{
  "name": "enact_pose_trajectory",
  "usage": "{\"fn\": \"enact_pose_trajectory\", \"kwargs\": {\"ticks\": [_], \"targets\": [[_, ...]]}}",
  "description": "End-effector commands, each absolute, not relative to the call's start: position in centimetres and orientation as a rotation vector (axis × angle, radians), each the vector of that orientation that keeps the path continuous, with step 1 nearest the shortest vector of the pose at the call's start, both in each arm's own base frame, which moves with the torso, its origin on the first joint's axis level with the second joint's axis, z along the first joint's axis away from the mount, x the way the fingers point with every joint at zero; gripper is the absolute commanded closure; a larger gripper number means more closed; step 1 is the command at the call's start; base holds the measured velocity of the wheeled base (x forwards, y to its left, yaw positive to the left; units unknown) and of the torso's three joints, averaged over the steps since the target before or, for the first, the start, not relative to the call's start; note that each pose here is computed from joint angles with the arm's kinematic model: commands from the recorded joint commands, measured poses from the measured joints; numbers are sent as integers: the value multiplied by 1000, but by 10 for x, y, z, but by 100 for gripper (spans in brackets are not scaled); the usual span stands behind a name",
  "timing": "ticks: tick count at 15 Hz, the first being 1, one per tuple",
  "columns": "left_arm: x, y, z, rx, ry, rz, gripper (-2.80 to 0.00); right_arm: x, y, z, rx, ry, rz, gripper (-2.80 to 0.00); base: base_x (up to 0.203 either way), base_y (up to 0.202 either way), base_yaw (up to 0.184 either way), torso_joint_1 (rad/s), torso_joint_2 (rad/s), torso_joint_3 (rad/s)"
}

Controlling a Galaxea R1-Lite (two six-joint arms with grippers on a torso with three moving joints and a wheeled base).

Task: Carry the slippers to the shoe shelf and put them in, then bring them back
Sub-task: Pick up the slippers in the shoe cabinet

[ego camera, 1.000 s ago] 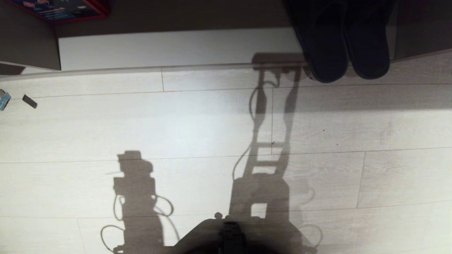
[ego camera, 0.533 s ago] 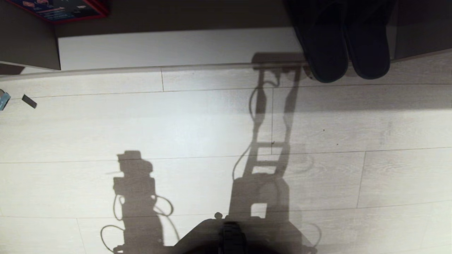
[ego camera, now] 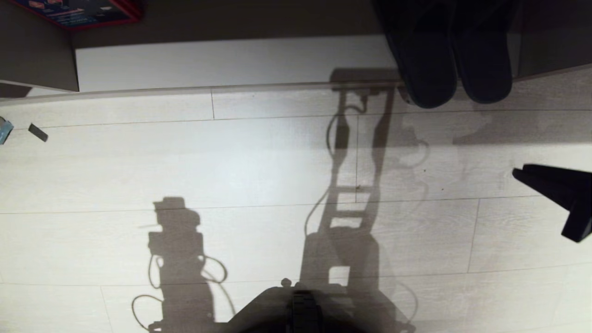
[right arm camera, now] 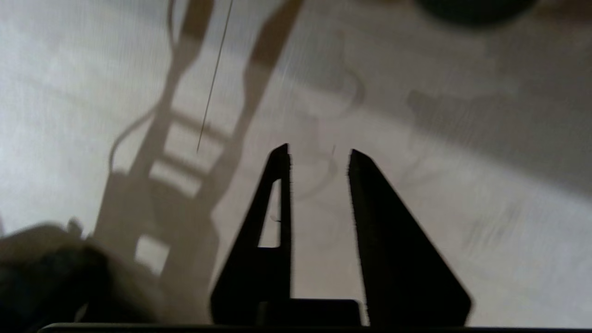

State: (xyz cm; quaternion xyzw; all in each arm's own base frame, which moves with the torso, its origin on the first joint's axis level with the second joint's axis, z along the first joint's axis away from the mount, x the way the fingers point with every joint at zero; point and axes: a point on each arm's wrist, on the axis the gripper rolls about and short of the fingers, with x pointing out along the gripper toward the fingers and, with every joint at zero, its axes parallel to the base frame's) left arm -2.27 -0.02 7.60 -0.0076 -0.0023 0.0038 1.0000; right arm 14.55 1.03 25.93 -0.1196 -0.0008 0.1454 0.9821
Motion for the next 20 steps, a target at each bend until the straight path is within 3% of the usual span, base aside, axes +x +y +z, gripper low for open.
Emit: {"fn": "enact_pose_trajectory", "kwargs": {"ticks": [1,9,20], "targets": [[-23,0,76,-15,-6,8,0,183,18,273,-253,-32,304,-280,0,0,0,0,0,0],[-23,0,76,-17,-5,8,0,206,28,302,-325,-280,202,-280,0,0,0,0,0,0],[-23,0,76,-17,-5,9,0,243,33,312,-322,-350,194,-280,0,0,0,0,0,0]]}}
